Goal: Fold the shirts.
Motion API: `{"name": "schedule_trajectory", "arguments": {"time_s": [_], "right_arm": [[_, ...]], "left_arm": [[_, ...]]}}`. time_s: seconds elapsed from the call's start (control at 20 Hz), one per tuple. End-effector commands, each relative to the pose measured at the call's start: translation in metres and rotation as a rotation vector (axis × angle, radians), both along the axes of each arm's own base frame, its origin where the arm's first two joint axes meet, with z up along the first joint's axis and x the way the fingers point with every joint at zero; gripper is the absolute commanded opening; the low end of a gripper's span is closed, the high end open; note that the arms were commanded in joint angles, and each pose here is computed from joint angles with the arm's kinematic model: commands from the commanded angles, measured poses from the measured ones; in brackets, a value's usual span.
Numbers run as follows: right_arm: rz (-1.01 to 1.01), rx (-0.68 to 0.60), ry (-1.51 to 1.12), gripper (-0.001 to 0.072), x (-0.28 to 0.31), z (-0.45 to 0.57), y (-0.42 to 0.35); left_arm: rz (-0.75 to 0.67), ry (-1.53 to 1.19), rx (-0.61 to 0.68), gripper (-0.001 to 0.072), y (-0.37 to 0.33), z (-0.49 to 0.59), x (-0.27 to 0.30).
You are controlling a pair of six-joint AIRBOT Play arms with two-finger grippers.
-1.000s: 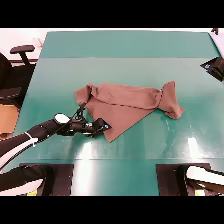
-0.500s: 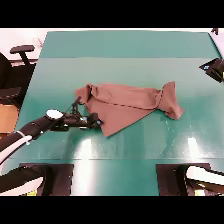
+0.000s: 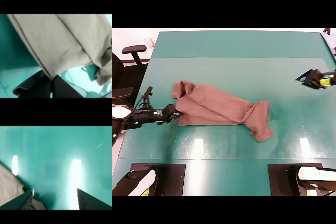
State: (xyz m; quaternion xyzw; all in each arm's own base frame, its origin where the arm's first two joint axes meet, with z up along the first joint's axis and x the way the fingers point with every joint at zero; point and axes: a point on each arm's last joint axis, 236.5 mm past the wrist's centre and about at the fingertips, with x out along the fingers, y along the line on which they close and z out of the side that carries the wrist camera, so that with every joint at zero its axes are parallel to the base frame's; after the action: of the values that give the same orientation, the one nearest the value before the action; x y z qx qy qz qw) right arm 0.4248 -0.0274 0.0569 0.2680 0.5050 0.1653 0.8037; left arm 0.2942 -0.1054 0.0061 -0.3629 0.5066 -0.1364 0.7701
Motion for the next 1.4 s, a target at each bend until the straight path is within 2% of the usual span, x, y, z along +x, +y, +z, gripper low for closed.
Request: {"name": "schedule_trajectory", "arguments": {"time_s": [0.0, 0.2, 0.35, 0.7, 0.8, 0.85, 0.9, 0.95, 1.0, 1.05, 1.1, 1.25, 1.35], "right_arm": [[0.215, 0.076, 0.173, 0.0614, -0.026, -0.026, 0.078], [0.355, 0.095, 0.301, 0.0614, -0.060, -0.028, 0.156], [0.327, 0.135, 0.337, 0.0614, -0.081, -0.040, 0.193], [0.235, 0.165, 0.347, 0.0611, -0.119, -0.065, 0.197], [0.202, 0.153, 0.309, 0.0535, -0.119, -0.064, 0.193], [0.197, 0.146, 0.291, 0.0469, -0.118, -0.065, 0.192], [0.200, 0.142, 0.276, 0.0434, -0.116, -0.065, 0.192], [0.193, 0.139, 0.269, 0.0432, -0.113, -0.066, 0.193], [0.189, 0.136, 0.268, 0.0355, -0.111, -0.069, 0.194], [0.192, 0.134, 0.273, 0.0117, -0.111, -0.072, 0.196], [0.196, 0.133, 0.279, 0.0019, -0.112, -0.074, 0.198], [0.191, 0.156, 0.239, 0.0019, -0.105, -0.059, 0.201], [0.168, 0.148, 0.111, 0.0018, -0.080, -0.017, 0.190]], "left_arm": [[0.008, 0.020, 0.041, 0.0018, 0.019, -0.002, -0.009], [0.001, 0.016, 0.041, 0.0019, 0.019, -0.002, -0.010], [-0.001, 0.018, 0.039, 0.0020, 0.018, -0.001, -0.010], [-0.004, 0.021, 0.021, 0.0020, 0.015, 0.001, -0.011], [-0.005, 0.021, 0.021, 0.0020, 0.015, 0.001, -0.011], [-0.004, 0.020, 0.019, 0.0020, 0.015, 0.001, -0.011], [-0.003, 0.020, 0.017, 0.0020, 0.014, 0.001, -0.011], [-0.004, 0.019, 0.015, 0.0020, 0.014, 0.002, -0.011], [-0.006, 0.018, 0.015, 0.0020, 0.014, 0.002, -0.011], [-0.008, 0.020, 0.013, 0.0020, 0.013, 0.002, -0.011], [-0.011, 0.021, 0.009, 0.0020, 0.012, 0.002, -0.012], [-0.079, -0.039, 0.025, 0.0018, 0.009, 0.024, -0.007], [-0.087, -0.162, 0.060, 0.0018, 0.014, 0.073, 0.016]]}}
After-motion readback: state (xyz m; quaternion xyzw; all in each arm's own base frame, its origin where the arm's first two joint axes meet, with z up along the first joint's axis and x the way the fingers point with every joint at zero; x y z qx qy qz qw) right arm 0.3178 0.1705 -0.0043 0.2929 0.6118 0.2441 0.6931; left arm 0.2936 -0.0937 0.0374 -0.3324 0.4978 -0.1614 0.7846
